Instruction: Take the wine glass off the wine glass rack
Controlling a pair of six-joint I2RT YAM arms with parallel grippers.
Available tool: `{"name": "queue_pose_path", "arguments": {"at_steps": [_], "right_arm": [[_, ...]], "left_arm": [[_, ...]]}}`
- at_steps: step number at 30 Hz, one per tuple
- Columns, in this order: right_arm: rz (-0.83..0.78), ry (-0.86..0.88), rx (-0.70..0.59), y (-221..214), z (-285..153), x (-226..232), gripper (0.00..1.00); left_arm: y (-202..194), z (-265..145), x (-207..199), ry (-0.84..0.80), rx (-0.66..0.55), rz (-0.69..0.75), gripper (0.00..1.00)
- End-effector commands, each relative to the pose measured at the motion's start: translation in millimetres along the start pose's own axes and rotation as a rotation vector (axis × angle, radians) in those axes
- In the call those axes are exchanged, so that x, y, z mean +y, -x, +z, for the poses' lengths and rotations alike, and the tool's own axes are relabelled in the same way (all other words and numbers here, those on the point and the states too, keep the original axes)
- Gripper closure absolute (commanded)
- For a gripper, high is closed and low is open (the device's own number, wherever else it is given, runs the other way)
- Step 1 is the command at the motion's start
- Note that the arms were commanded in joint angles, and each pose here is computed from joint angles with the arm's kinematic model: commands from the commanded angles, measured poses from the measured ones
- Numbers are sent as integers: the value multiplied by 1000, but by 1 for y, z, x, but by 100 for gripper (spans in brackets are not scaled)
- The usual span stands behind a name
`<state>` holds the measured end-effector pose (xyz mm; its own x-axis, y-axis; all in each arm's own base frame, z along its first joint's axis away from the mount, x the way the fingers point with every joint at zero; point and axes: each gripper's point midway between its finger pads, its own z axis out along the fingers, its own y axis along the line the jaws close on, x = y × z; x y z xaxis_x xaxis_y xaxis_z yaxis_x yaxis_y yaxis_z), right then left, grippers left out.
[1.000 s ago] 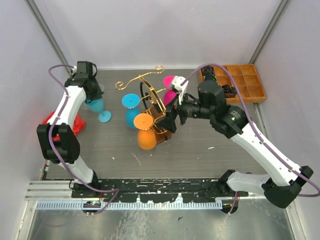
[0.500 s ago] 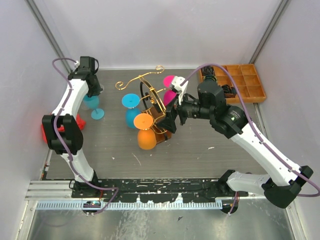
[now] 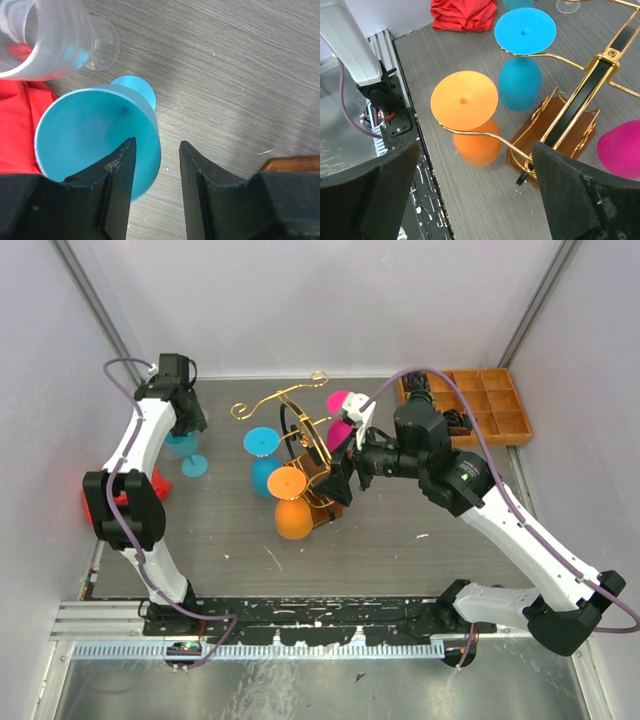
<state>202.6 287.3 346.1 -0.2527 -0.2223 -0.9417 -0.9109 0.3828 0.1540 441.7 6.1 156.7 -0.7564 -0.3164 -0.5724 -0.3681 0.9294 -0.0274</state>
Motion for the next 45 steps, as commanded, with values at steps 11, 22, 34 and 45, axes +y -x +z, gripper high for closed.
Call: {"name": "queue_pose_path", "arguments": {"at_steps": [11,22,34,45], "right_arm": [[83,-81,-77,53,7,-14,3],[310,-334,-10,70,43,-72,11],[591,-532,-89,61,-6,-204,23],[718,-440,-77,29,0,-235,37]], "left_arm": [[16,-94,18,-23,-101,-69,52],[20,-185,-18,-351,-191,-138,57],[13,-254,-38,-597,-268,-172,57],[-3,-266,-35,-635,-262,-190,55]]}}
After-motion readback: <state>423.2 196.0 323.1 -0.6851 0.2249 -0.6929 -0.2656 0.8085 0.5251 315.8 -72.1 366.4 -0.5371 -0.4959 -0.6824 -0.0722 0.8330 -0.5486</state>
